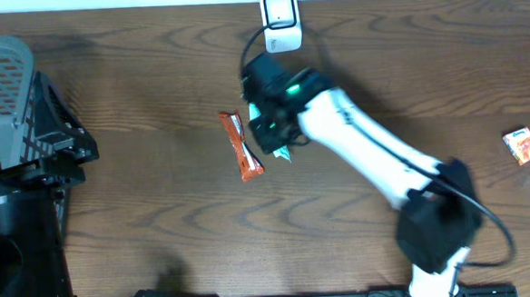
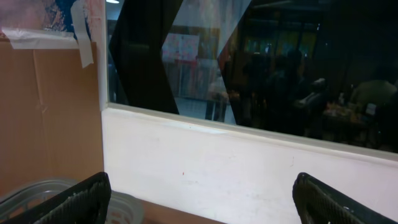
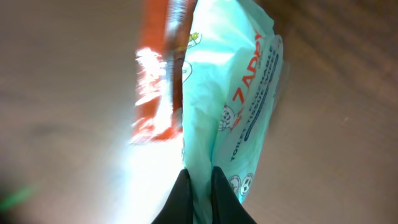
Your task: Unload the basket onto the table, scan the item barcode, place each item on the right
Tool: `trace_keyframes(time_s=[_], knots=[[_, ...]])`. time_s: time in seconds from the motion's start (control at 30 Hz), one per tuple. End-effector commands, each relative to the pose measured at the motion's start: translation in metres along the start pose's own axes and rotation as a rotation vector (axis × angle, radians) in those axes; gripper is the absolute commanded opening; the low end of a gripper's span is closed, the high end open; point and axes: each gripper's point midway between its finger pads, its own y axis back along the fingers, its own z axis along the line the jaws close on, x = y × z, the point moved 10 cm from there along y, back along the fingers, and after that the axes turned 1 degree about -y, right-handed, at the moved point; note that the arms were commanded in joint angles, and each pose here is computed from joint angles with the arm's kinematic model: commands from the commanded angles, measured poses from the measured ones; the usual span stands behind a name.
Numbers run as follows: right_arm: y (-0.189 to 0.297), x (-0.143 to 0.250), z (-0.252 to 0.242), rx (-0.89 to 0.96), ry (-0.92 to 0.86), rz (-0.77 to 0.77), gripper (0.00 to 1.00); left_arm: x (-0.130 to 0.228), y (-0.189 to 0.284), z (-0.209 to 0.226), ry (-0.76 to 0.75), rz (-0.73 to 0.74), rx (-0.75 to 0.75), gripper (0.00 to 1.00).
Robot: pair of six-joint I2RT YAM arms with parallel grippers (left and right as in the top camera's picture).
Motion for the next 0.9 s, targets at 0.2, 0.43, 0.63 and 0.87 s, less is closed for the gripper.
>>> trace_keyframes(time_s=[0.2, 0.43, 0.63, 0.87], knots=[[0.001, 0.014, -0.046, -0.514, -0.199, 0.138, 0.01, 0.001, 0.000, 0.001, 0.008, 0.000, -0.004, 0.94], [-0.035, 0.033, -0.085, -0.831, -0.263, 0.118, 0.01, 0.001, 0.000, 0.001, 0.008, 0.000, -0.004, 0.93], [-0.051, 0.045, -0.123, -0.829, -0.352, 0.093, 0.01, 0.001, 0.000, 0.001, 0.008, 0.000, -0.004, 0.93], [-0.067, 0.060, -0.170, -0.462, -0.418, 0.131, 0.30, 0.001, 0.000, 0.001, 0.008, 0.000, -0.004, 0.94]])
